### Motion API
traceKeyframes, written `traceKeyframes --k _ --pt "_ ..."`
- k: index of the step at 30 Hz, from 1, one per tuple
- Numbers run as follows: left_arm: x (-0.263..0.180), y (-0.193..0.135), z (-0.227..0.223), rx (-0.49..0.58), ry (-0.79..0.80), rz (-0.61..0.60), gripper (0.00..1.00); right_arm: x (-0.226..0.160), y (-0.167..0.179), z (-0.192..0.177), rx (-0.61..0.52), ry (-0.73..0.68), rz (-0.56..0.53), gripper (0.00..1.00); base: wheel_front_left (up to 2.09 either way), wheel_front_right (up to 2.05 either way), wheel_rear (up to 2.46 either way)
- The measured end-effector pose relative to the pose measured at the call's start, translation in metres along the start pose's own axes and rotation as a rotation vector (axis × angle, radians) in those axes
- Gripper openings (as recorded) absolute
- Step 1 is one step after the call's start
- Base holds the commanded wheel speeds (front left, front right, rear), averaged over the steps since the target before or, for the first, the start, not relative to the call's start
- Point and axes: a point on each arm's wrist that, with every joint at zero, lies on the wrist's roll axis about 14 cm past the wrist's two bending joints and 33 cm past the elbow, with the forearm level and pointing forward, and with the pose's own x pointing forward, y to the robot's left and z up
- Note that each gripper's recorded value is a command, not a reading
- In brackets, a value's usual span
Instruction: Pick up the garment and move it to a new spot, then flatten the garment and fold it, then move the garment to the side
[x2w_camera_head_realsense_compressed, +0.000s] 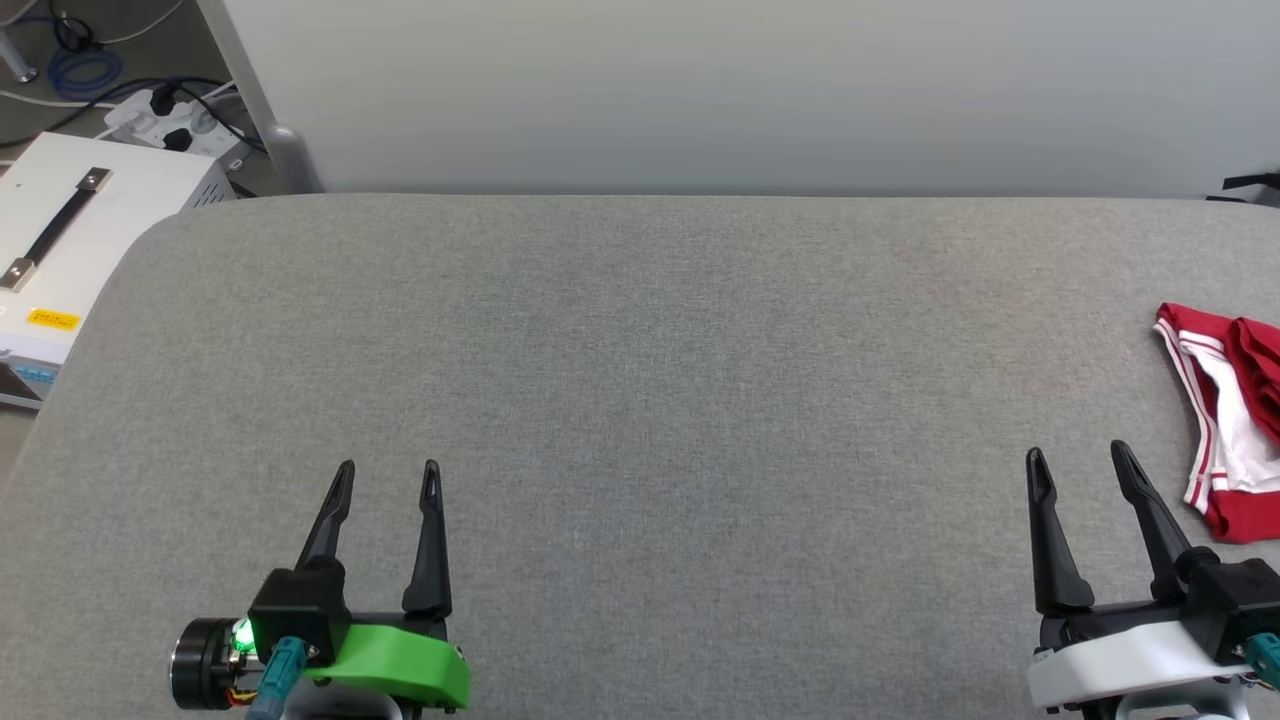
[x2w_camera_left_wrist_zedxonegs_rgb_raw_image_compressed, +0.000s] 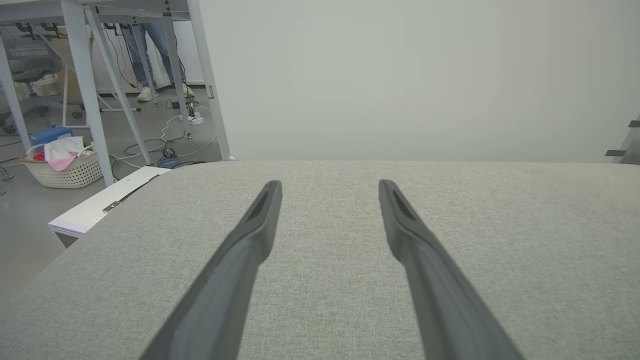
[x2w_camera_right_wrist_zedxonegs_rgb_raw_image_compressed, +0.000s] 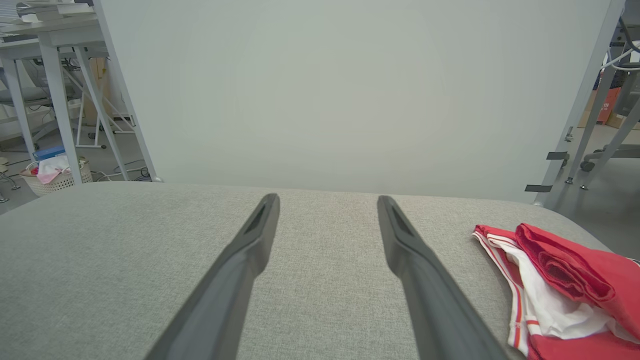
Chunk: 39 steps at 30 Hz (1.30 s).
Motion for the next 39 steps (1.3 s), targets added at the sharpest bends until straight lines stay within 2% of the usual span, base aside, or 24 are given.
traceKeyframes --k 16,17,39 --pt "-0.0005 0.0000 -0.0020 -0.001 0.006 0.000 1.00 -0.0006 0.0022 -0.0026 0.005 0.007 0.000 1.00 0.00 0.00 0.00" --pt "-0.0003 -0.0001 -0.0022 -0.001 0.008 0.000 0.00 -0.0005 0.0023 -0.0031 0.005 0.010 0.000 0.00 0.00 0.00 0.00" --pt "0.0002 -0.0015 -0.0041 -0.001 0.031 -0.004 0.00 -0.0019 0.0018 -0.0058 -0.003 0.037 -0.001 0.00 0.00 0.00 0.00"
